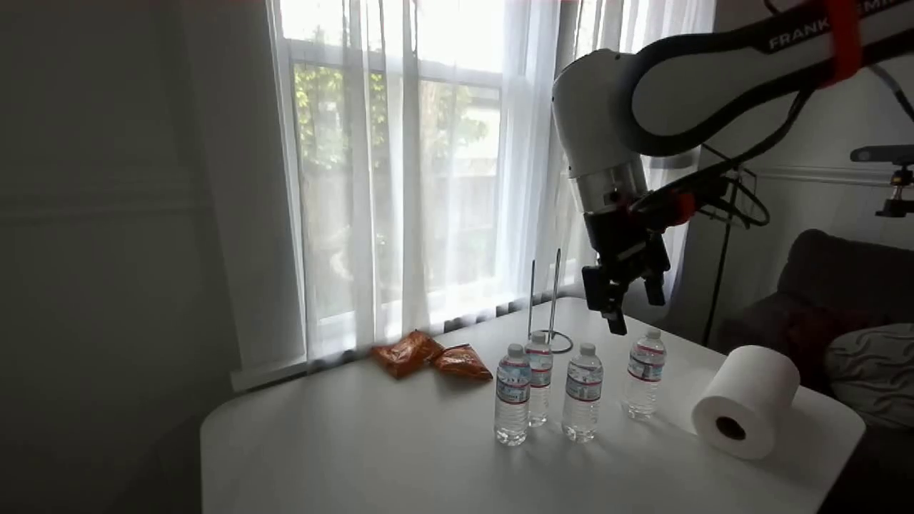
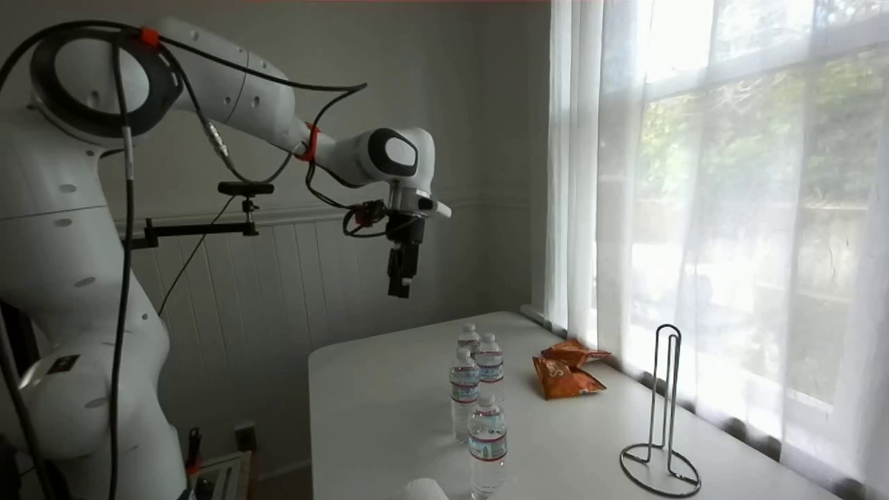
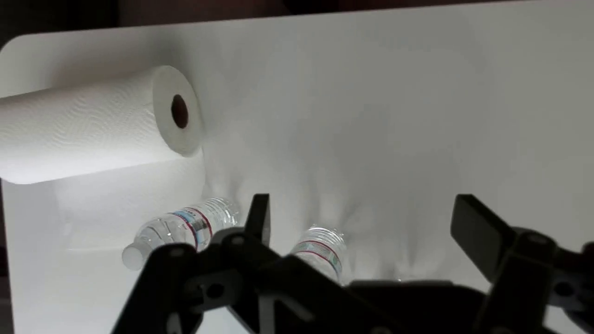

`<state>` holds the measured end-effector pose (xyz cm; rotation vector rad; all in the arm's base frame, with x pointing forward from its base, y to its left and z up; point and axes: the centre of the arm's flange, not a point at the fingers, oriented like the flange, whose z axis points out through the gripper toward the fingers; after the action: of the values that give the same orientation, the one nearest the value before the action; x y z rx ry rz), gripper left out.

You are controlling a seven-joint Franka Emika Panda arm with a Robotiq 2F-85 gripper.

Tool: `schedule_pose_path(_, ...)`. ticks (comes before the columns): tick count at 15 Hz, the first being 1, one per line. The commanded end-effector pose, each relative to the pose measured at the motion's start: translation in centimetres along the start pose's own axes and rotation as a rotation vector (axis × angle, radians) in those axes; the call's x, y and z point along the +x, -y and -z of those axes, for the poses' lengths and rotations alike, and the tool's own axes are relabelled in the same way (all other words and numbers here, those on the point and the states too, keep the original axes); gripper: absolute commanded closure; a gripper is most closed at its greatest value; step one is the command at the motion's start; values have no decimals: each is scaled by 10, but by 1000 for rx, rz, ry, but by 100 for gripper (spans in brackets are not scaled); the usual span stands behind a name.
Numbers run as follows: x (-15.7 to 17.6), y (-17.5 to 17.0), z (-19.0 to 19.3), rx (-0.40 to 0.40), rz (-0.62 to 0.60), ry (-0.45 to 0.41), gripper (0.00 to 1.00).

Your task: Set the paper towel roll upright

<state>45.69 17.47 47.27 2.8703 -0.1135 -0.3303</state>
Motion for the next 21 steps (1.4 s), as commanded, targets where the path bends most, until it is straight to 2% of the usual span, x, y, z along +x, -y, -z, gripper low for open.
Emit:
schedule_pose_path(1, -5, -16, -39, -95, -47, -29, 0)
schedule_pose_path(5, -11, -31, -83, -194, -74, -107, 0)
schedule_pose_path(8, -16, -51, -116, -241, -121, -142, 0)
schedule_pose_path(11, -22, -70, -147, -252, -158, -162, 0)
schedule_pose_path(16, -22, -99, -188, -240, -171, -143, 0)
schedule_pose_path(17, -21, -104, -193, -244, -171, -144, 0)
schedule_pose_path(18, -20, -107, -197, -212, -153, -110, 0)
schedule_pose_path(19, -13, -96, -188, -231, -165, -100, 0)
schedule_pose_path(21, -13, -98, -192, -229, -167, -92, 0)
